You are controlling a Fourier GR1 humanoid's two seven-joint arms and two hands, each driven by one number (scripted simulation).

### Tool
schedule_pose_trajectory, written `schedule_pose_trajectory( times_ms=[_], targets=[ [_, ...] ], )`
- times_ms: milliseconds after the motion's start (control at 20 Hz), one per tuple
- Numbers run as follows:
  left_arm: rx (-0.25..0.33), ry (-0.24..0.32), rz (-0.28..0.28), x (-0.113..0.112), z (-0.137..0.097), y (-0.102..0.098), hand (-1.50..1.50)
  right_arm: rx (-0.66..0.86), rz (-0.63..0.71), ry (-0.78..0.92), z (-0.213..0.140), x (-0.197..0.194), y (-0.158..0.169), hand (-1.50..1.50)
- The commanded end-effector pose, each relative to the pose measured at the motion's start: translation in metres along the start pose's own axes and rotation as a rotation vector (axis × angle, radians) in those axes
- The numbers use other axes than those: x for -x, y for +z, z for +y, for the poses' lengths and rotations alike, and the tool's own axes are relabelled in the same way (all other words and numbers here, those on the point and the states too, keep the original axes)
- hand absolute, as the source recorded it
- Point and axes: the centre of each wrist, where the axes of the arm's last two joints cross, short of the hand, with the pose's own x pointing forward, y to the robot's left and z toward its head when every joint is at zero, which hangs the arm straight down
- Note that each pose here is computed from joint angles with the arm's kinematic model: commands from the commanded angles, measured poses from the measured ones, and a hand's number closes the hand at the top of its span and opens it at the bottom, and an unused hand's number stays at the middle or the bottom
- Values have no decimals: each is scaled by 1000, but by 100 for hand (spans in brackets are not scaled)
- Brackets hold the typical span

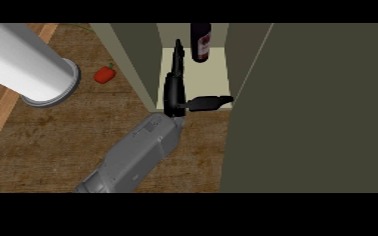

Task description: Pick up the wine, place it into the cabinet and close the cabinet

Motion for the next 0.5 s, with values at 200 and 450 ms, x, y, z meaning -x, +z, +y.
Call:
schedule_pose_trajectory(
  times_ms=[200, 450],
  targets=[
    [46, 129, 12, -25, -7, 70, -150, 36, 3, 35, 0, -17, 17, -150],
    [70, 180, 1, -49, 0, 98, -150, 46, 6, 39, 10, -21, 6, -150]
  ],
)
